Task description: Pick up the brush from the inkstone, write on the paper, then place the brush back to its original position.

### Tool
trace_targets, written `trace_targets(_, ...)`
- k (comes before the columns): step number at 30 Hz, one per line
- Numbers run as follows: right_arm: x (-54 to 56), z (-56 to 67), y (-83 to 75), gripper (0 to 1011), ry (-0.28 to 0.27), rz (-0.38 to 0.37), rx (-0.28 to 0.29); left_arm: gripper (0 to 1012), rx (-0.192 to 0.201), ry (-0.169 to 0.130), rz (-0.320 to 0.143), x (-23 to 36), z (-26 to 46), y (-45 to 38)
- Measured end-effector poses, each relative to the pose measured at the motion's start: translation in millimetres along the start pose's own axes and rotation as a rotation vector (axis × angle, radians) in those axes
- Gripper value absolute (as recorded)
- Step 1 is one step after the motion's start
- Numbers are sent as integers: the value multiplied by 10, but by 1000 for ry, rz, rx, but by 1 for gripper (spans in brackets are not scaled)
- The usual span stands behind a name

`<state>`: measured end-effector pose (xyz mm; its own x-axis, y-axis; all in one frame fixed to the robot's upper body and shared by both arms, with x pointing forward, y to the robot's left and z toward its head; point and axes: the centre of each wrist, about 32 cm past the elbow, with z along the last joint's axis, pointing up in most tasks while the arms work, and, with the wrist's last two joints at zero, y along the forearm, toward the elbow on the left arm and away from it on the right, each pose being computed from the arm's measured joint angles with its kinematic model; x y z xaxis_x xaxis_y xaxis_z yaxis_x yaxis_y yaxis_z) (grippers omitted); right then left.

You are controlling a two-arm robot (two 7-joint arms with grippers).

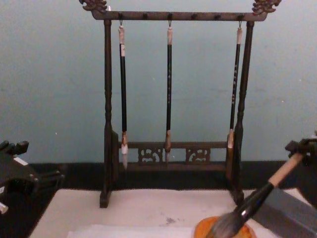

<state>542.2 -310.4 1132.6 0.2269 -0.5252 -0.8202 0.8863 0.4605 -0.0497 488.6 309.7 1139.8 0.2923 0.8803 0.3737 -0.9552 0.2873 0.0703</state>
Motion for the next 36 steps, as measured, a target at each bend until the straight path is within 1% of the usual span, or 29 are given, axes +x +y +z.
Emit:
trace_targets(5, -163, 113, -22, 162, -30, 46, -16, 1010, 0, 0, 0, 0, 0, 0)
trace_targets(6, -222, 149, -35, 162, -43, 61, -19, 1010, 0, 0, 0, 0, 0, 0)
trace_targets(8, -284, 184, -48, 162, -61, 76, -24, 1010, 0, 0, 0, 0, 0, 0)
trace_targets(9, -353, 219, -62, 162, -84, 94, -30, 1010, 0, 0, 0, 0, 0, 0)
trace_targets(11, -423, 246, -76, 162, -117, 111, -40, 1010, 0, 0, 0, 0, 0, 0)
trace_targets(12, -485, 266, -89, 162, -150, 127, -49, 1010, 0, 0, 0, 0, 0, 0)
trace_targets(14, -558, 282, -105, 162, -194, 147, -59, 1010, 0, 0, 0, 0, 0, 0)
trace_targets(15, -641, 286, -119, 162, -255, 165, -70, 1010, 0, 0, 0, 0, 0, 0)
trace_targets(16, -641, 286, -119, 162, -255, 165, -70, 1010, 0, 0, 0, 0, 0, 0)
trace_targets(17, -717, 288, -132, 162, -319, 180, -78, 1010, 0, 0, 0, 0, 0, 0)
trace_targets(19, -782, 274, -140, 162, -372, 195, -87, 1010, 0, 0, 0, 0, 0, 0)
trace_targets(20, -832, 260, -149, 162, -422, 205, -95, 1010, 0, 0, 0, 0, 0, 0)
trace_targets(23, -928, 223, -163, 162, -512, 226, -104, 1010, 0, 0, 0, 0, 0, 0)
trace_targets(24, -998, 193, -172, 162, -574, 239, -106, 1010, 0, 0, 0, 0, 0, 0)
trace_targets(25, -1030, 176, -176, 162, -603, 243, -106, 1010, 0, 0, 0, 0, 0, 0)
trace_targets(26, -1083, 143, -184, 162, -650, 250, -105, 1010, 0, 0, 0, 0, 0, 0)
trace_targets(30, -1181, 86, -202, 162, -722, 270, -107, 1010, 0, 0, 0, 0, 0, 0)
trace_targets(32, -1228, 57, -214, 162, -745, 284, -112, 1010, 0, 0, 0, 0, 0, 0)
trace_targets(36, -1278, 4, -240, 162, -771, 307, -126, 1010, 0, 0, 0, 0, 0, 0)
